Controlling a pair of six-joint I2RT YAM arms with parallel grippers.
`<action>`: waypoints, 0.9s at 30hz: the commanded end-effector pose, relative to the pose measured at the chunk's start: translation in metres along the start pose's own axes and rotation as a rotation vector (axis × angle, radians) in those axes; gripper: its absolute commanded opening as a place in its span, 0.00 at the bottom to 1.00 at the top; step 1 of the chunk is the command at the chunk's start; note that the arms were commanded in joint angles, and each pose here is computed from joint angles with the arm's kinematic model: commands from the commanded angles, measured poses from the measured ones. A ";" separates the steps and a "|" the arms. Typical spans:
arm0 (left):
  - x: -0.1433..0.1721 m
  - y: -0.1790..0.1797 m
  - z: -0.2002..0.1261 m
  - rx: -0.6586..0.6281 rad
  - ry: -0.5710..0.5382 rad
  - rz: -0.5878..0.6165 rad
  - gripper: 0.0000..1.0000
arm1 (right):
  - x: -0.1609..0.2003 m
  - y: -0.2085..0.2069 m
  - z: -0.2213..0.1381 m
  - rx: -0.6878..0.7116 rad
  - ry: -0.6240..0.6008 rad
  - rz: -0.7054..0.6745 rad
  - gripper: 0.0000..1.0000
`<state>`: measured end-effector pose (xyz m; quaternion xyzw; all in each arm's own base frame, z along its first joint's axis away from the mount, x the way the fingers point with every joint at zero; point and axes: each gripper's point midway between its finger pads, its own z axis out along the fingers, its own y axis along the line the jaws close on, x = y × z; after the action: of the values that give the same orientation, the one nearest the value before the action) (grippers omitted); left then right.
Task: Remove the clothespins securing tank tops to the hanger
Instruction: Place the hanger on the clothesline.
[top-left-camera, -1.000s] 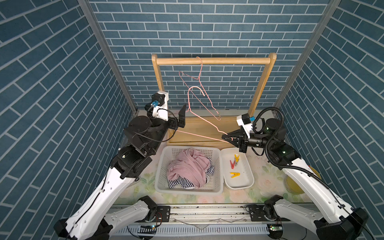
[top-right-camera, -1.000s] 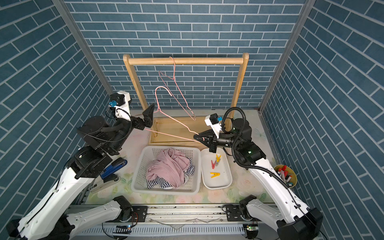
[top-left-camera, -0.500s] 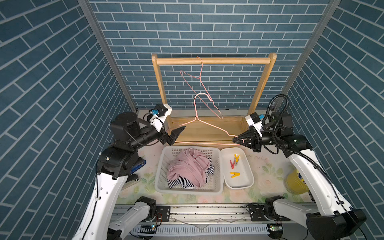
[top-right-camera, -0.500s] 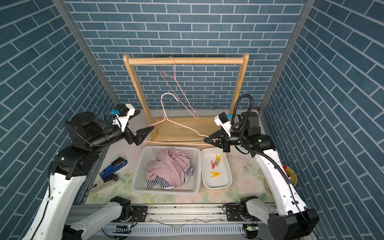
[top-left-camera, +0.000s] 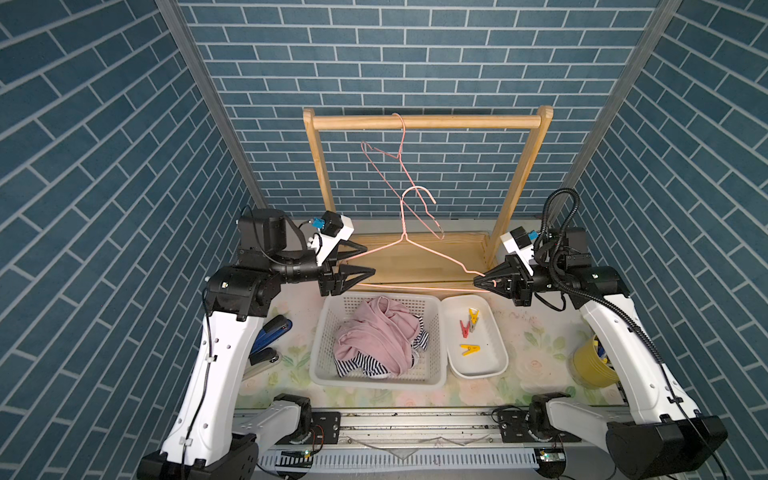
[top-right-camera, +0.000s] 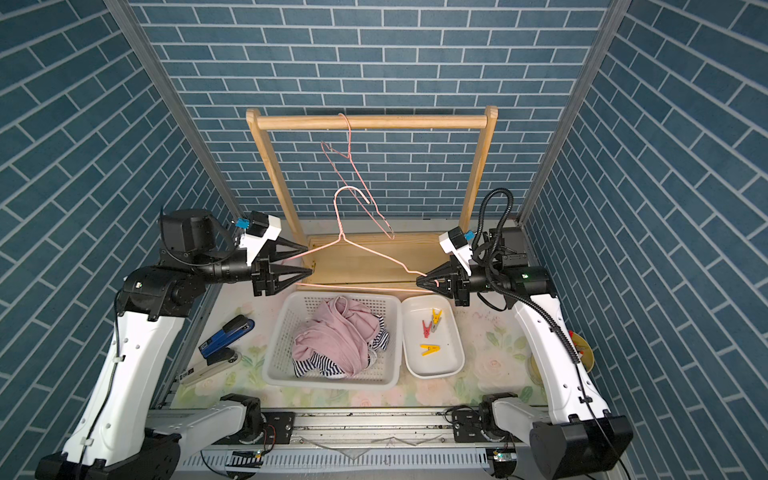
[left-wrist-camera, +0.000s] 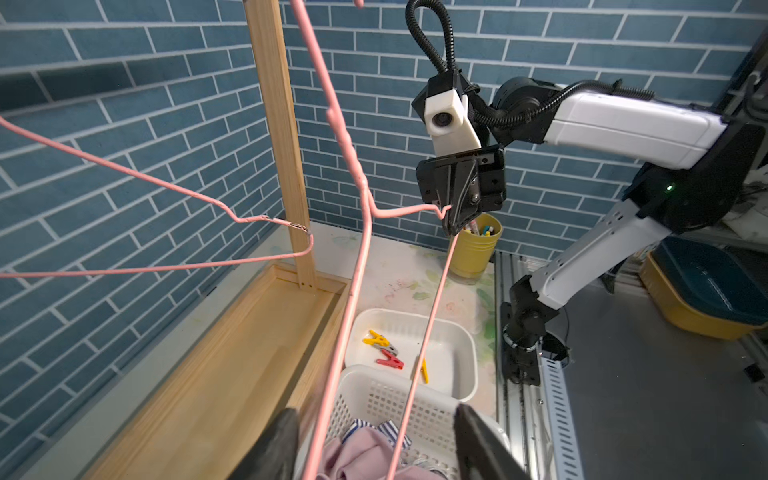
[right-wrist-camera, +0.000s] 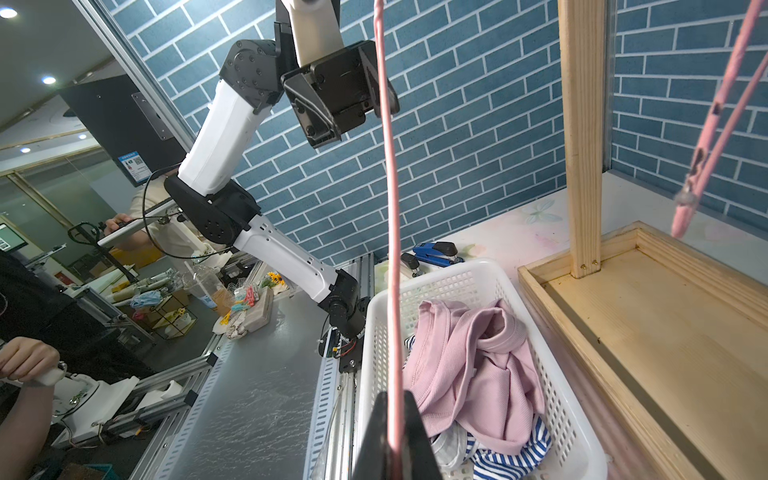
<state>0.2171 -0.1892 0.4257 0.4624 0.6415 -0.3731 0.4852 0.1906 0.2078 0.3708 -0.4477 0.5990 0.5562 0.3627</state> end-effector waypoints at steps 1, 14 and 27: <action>0.007 0.001 0.002 0.027 0.019 -0.037 0.53 | -0.010 0.007 -0.003 -0.025 -0.020 -0.094 0.00; 0.008 0.004 0.002 -0.004 0.008 -0.019 0.05 | -0.020 -0.001 -0.004 0.035 -0.015 -0.122 0.00; -0.002 0.003 -0.009 -0.114 -0.039 0.058 0.00 | -0.029 -0.025 -0.025 0.429 -0.051 -0.197 0.54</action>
<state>0.2164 -0.1833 0.4184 0.4542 0.6492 -0.3443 0.5036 0.2130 0.1968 0.3779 -0.4289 0.6397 0.4421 0.4598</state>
